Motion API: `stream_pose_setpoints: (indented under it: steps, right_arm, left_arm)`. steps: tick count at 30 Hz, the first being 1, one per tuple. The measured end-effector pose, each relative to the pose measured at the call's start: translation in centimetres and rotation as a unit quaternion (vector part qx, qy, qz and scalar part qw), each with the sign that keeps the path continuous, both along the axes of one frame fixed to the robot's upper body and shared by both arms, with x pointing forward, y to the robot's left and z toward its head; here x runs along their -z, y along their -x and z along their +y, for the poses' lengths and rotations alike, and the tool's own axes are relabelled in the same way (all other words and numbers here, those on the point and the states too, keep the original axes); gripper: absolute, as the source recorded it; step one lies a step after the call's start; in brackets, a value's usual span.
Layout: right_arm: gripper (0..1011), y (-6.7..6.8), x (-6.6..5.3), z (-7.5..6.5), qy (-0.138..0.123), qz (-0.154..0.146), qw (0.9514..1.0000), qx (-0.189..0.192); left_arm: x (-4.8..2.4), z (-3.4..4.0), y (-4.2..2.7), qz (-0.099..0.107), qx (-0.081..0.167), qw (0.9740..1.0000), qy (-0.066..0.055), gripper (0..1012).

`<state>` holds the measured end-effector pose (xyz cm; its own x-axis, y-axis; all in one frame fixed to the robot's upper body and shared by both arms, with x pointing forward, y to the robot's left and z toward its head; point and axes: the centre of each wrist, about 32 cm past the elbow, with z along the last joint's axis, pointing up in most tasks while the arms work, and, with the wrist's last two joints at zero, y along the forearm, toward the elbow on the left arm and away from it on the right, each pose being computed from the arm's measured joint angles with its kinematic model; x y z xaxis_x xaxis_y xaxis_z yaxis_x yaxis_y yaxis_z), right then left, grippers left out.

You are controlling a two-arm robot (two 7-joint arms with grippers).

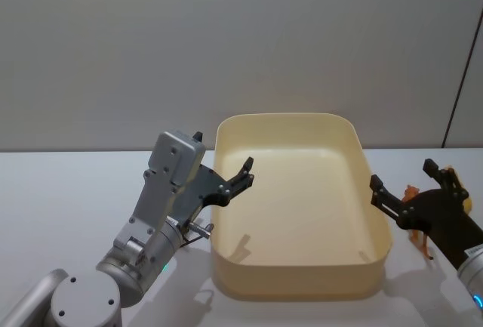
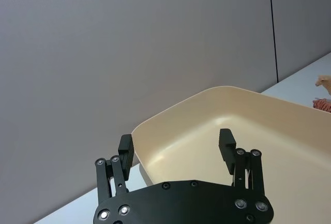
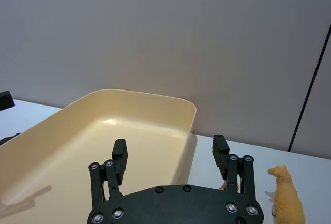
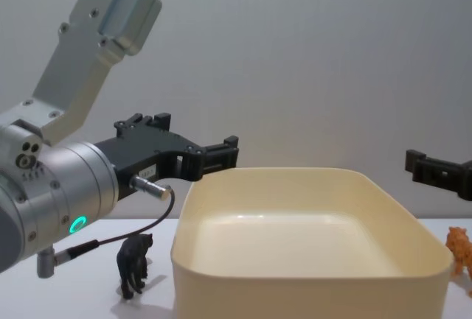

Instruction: Pick up the toy alternately with two hands and place it into the central storage box.

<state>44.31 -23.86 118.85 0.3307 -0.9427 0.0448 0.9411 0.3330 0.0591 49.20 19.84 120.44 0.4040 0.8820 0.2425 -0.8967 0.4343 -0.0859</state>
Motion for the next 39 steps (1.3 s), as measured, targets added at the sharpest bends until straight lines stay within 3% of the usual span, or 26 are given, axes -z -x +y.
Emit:
stream_pose_setpoints:
  steps: [12, 25, 31, 39]
  right_arm:
    - [1001, 0.9, 0.3, -2.1, 0.008, 0.006, 0.9998, 0.018]
    - [1001, 2.2, 0.9, -5.2, 0.021, 0.033, 0.9962, 0.078]
    - [1001, 1.9, 1.4, -6.0, 0.02, 0.052, 0.9934, 0.1]
    - [1001, 0.1, 1.9, -6.4, 0.015, 0.077, 0.9899, 0.118]
  left_arm:
    - [0.0, 0.0, 0.0, 0.0, 0.0, 1.0, 0.0, 1001]
    - [0.0, 0.0, 0.0, 0.0, 0.0, 1.0, 0.0, 1001]
    - [0.0, 0.0, 0.0, 0.0, 0.0, 1.0, 0.0, 1001]
    - [0.0, 0.0, 0.0, 0.0, 0.0, 1.0, 0.0, 1001]
